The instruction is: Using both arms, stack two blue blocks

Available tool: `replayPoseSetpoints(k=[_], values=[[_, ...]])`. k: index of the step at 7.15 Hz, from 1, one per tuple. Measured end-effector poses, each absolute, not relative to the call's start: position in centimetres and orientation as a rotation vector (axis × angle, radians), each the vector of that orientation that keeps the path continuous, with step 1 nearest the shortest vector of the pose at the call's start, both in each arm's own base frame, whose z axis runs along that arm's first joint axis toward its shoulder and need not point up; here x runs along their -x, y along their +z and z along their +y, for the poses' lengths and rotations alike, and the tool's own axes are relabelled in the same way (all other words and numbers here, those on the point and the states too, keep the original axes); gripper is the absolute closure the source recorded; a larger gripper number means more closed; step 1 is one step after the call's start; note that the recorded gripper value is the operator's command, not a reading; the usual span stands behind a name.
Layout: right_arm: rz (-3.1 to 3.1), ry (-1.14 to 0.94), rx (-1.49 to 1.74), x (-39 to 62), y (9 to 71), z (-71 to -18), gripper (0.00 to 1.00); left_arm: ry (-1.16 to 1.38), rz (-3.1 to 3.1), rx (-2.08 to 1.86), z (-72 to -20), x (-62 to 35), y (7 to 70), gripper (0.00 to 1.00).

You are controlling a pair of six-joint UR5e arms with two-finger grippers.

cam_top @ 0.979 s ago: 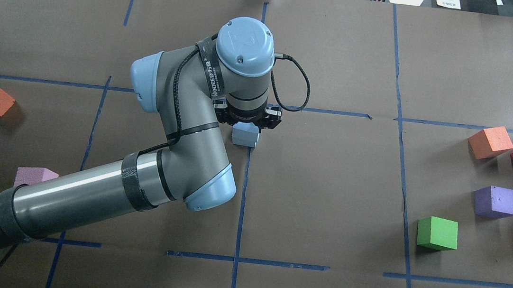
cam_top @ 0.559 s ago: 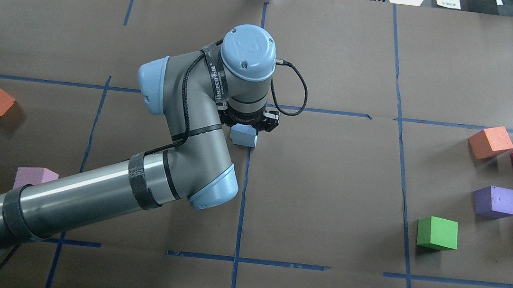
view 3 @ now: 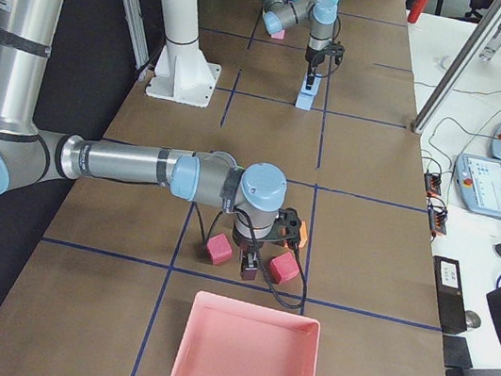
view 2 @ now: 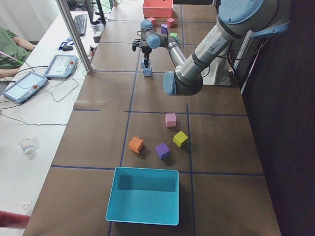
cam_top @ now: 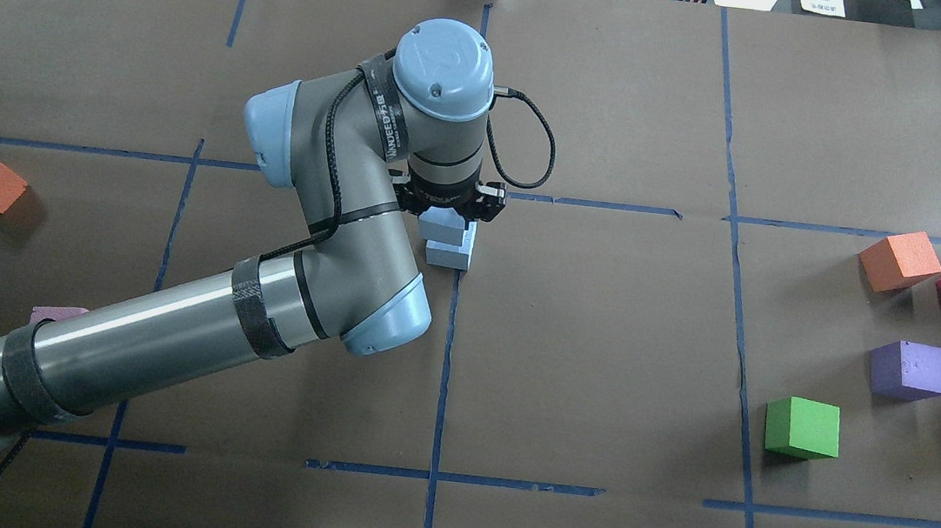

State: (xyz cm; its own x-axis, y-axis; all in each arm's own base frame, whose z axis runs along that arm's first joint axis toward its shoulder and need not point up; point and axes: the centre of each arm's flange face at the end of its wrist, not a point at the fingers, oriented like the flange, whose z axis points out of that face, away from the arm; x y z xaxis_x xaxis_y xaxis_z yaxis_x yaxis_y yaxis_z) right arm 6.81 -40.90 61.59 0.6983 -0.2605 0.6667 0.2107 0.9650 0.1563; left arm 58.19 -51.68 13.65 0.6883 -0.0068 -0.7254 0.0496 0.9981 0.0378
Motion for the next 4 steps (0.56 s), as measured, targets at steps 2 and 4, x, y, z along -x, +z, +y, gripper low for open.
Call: replayPoseSetpoints(k=[2, 4], values=[[-0.753, -0.263, -0.071, -6.81, 61.57, -40.90, 0.00, -0.031, 0.837, -0.052, -52.01, -58.91, 14.02, 0.44], [-0.753, -0.264, -0.071, -6.81, 61.55, -40.92, 0.00, -0.013, 0.860, -0.026, -51.64, -59.19, 13.82, 0.44]])
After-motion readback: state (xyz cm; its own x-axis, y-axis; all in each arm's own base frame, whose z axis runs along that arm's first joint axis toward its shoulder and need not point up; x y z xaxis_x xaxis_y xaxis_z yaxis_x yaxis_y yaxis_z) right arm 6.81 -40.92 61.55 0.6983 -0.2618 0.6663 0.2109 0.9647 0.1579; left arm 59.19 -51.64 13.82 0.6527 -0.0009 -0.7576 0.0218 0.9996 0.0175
